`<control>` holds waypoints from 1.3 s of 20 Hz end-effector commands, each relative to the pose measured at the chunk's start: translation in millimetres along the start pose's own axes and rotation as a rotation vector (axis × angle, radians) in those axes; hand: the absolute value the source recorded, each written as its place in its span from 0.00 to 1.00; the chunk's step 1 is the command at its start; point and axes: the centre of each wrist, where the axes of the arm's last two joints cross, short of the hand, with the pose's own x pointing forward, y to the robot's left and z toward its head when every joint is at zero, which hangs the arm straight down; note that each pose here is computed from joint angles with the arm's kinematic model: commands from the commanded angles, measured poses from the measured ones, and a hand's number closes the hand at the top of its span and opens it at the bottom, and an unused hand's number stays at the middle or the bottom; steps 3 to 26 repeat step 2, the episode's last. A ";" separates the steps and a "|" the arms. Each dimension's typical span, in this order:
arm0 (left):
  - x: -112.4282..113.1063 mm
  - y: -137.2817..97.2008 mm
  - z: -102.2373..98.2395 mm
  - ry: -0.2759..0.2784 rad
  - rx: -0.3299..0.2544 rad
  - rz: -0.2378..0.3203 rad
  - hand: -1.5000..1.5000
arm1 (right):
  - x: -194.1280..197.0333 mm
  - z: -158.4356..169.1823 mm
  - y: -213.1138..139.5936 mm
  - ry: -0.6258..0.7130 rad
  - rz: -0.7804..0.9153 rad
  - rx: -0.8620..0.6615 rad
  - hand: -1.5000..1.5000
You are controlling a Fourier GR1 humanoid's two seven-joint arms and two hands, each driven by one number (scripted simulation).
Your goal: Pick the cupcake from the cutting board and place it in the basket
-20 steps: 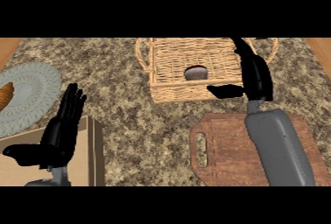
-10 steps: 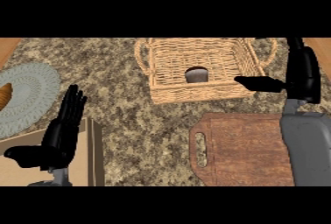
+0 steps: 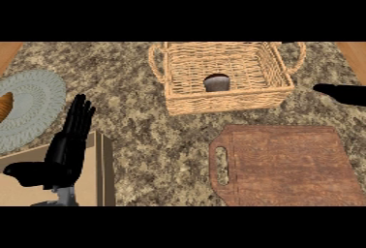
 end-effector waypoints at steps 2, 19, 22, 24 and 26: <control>9.5 -6.5 5.5 -0.031 -0.005 -0.013 0.50 | -13.3 -9.0 -37.0 -0.035 -0.102 0.022 0.00; 9.5 -6.5 5.5 -0.031 -0.005 -0.013 0.50 | -13.3 -9.0 -37.0 -0.035 -0.102 0.022 0.00; 9.5 -6.5 5.5 -0.031 -0.005 -0.013 0.50 | -13.3 -9.0 -37.0 -0.035 -0.102 0.022 0.00; 9.5 -6.5 5.5 -0.031 -0.005 -0.013 0.50 | -13.3 -9.0 -37.0 -0.035 -0.102 0.022 0.00; 9.5 -6.5 5.5 -0.031 -0.005 -0.013 0.50 | -13.3 -9.0 -37.0 -0.035 -0.102 0.022 0.00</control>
